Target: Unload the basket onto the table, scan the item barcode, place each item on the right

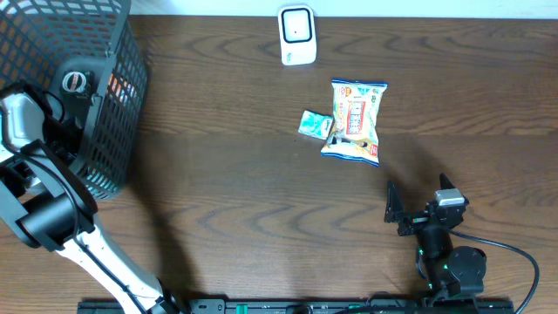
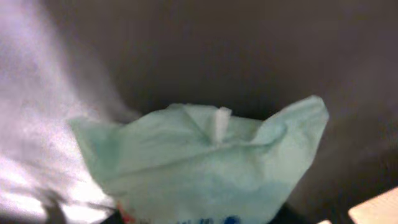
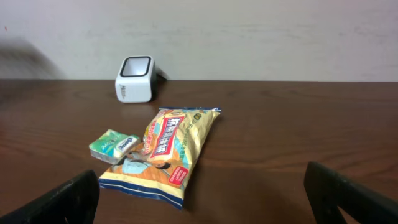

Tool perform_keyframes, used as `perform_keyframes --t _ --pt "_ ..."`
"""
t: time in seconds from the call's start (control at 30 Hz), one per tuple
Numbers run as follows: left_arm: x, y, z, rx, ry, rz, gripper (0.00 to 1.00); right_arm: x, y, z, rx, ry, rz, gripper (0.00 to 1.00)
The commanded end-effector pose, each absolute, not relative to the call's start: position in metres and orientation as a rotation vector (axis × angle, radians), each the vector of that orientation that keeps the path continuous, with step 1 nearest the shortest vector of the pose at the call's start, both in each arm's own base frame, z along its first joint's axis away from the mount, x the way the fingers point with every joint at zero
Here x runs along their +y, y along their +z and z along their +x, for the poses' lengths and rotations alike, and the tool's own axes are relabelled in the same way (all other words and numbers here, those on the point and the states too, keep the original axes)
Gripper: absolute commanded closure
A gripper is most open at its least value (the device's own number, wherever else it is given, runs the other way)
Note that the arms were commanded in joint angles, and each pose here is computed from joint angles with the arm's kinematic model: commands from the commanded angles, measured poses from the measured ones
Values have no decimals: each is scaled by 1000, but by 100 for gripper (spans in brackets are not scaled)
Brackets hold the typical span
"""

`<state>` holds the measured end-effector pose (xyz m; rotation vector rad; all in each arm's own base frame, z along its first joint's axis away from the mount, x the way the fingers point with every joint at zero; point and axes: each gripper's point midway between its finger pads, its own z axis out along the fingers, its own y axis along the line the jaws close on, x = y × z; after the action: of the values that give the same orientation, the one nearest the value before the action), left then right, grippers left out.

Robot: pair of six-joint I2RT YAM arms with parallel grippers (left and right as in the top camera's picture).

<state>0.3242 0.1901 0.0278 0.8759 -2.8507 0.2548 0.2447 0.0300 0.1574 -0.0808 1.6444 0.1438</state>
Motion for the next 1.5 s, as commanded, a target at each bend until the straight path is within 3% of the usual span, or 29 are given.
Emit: perform_keyframes --t 0.0,0.07,0.3,0.5,0.67,0.9,1.03,1.17,1.33,1.47 --pt "190 11 321 -2823 257 856 81 28 157 245 1644 127 -82 1" --pt "191 11 324 -2820 249 896 92 28 157 245 1644 127 -82 1" --pt "206 55 352 -2859 228 1126 92 28 157 245 1644 127 -82 1" --pt "204 162 401 -3149 437 1176 93 28 157 245 1644 127 -82 1" --pt "208 264 416 -3436 435 1292 93 28 157 245 1644 127 -82 1" --pt "191 408 390 -3832 396 1451 93 28 157 245 1644 127 -82 1" --pt "167 462 361 -3977 398 1465 93 28 157 245 1645 127 -82 1" --pt "119 485 351 -4071 648 1217 92 28 157 245 1645 127 -82 1" --pt "32 490 362 -4017 1224 587 93 28 157 245 1645 127 -82 1" --pt "-31 471 379 -3955 1296 80 93 28 157 245 1644 127 -82 1"
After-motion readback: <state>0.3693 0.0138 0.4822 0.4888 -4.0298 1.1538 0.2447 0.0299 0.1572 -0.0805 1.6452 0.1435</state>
